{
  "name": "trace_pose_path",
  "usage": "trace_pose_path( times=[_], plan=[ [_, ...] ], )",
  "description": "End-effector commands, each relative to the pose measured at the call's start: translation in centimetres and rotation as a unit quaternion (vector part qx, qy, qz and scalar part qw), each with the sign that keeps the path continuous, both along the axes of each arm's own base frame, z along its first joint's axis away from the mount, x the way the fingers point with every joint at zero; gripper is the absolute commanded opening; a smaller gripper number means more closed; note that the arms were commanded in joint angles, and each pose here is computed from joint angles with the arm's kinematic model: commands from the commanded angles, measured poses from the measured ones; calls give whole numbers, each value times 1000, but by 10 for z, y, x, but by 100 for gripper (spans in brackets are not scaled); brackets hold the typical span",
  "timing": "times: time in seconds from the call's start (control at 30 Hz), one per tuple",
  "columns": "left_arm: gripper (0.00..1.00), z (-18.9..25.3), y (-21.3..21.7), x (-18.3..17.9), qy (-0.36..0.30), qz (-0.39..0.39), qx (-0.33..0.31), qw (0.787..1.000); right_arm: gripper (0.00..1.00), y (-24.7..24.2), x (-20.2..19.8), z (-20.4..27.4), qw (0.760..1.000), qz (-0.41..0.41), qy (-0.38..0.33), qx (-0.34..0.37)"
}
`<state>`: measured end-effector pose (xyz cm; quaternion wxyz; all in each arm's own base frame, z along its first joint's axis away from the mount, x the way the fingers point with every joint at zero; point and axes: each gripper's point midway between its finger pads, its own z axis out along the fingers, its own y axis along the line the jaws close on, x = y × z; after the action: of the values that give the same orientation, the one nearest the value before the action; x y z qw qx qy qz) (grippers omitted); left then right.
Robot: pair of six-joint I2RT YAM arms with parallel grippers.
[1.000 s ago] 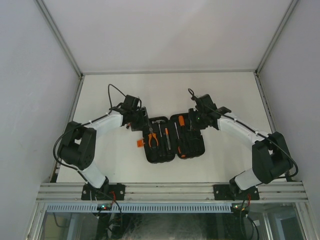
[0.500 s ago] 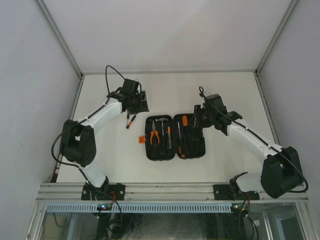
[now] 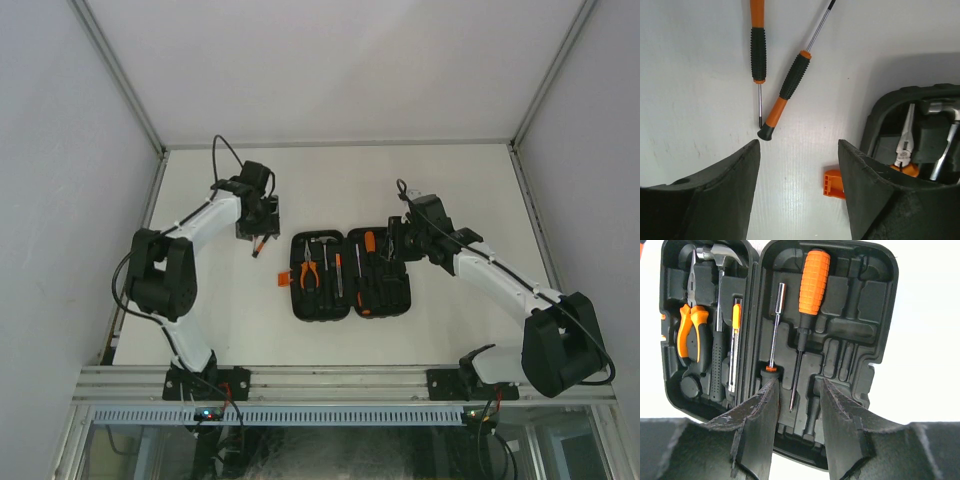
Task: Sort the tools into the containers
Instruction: Pick up the screwdriver from the center of the board.
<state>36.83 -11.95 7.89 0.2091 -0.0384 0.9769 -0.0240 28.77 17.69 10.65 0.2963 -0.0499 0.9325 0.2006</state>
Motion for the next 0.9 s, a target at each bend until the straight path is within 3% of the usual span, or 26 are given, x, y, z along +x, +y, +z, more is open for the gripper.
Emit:
trace_pose_path(
  times=[0.0, 0.63, 0.87],
  plan=[
    [67, 2, 4, 10, 3, -24, 25, 999, 38, 3, 8, 12, 999, 10, -30, 14],
    [50, -31, 8, 20, 37, -28, 42, 998, 38, 4, 7, 2, 999, 25, -18, 19],
    [49, -41, 11, 19, 46, -23, 47, 998, 38, 6, 6, 1, 999, 31, -14, 24]
  ],
)
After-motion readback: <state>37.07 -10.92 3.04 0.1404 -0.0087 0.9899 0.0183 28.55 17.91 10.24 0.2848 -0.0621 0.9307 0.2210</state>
